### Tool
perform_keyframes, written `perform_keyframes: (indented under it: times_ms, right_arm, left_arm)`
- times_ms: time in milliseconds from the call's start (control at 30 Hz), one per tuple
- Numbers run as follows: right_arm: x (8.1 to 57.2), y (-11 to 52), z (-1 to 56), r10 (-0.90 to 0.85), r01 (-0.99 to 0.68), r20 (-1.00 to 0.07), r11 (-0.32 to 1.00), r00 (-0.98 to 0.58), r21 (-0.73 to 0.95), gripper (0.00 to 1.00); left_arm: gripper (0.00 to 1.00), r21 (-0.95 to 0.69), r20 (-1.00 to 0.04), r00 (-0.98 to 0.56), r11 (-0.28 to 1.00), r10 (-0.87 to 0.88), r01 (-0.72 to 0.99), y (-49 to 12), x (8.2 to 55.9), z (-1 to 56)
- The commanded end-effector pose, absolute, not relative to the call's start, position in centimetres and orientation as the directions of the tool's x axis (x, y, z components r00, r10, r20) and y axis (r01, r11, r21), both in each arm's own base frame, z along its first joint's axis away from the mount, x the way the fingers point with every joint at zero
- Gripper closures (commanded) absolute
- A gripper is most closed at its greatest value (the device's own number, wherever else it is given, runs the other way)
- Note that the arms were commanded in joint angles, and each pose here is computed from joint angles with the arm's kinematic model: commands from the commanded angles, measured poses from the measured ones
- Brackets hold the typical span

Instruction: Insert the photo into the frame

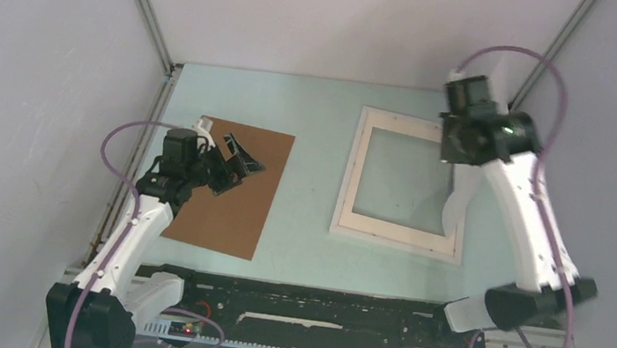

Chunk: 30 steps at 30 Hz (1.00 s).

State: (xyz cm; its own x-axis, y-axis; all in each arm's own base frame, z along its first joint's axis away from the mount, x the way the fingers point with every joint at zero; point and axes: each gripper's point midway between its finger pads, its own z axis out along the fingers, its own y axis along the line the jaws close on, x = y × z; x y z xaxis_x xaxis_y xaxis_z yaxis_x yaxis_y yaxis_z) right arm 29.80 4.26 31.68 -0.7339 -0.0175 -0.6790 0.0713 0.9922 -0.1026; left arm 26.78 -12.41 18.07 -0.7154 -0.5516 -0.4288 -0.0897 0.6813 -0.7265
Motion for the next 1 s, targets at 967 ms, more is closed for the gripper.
perform_keyframes:
  times_ms: [967]
  right_arm:
    - [32.6, 15.5, 16.8, -0.247, -0.134, -0.219, 0.893, -0.944, -0.429, 1.0]
  left_arm:
    - [0.01, -0.712, -0.468, -0.735, 0.702, -0.491, -0.016, -13.2, 27.8, 17.5]
